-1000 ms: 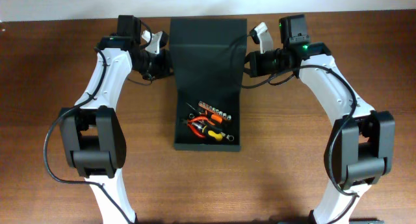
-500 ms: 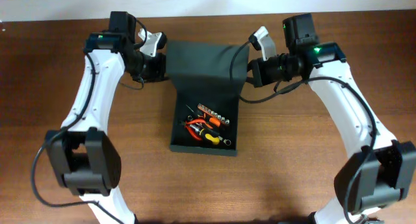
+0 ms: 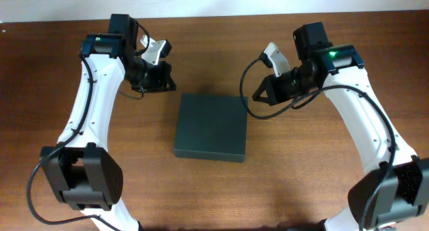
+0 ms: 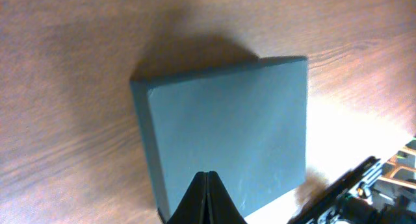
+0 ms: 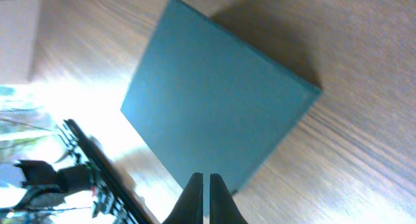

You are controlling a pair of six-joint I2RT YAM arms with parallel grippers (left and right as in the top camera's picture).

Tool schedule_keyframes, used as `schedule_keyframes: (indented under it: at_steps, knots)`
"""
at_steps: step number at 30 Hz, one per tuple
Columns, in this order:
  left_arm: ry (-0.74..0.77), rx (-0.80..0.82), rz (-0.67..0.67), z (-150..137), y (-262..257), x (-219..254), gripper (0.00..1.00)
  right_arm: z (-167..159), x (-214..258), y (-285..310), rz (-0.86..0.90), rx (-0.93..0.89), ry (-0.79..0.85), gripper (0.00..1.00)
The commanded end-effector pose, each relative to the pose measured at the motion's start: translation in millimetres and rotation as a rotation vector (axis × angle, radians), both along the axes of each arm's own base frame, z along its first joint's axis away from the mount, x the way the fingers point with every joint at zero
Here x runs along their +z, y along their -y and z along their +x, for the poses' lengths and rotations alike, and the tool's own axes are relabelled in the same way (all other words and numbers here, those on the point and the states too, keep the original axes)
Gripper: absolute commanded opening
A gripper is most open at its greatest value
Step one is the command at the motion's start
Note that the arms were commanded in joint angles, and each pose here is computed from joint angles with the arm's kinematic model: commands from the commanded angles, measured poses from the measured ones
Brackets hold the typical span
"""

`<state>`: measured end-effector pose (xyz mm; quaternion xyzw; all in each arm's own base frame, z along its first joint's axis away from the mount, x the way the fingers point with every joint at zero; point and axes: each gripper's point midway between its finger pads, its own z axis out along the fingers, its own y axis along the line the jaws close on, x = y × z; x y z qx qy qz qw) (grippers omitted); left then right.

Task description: Pack container

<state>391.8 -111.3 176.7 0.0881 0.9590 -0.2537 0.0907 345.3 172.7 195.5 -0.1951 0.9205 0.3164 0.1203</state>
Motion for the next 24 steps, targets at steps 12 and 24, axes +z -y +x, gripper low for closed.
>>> schedule_keyframes:
  at_steps: [12,24]
  knots:
    - [-0.047,0.019,0.114,-46,-19,35,0.99,-24,60,32,-0.191,-0.054,0.242,0.99]
    - [0.322,0.025,0.185,-98,-38,139,0.99,-105,111,80,-0.302,-0.136,0.452,0.99]
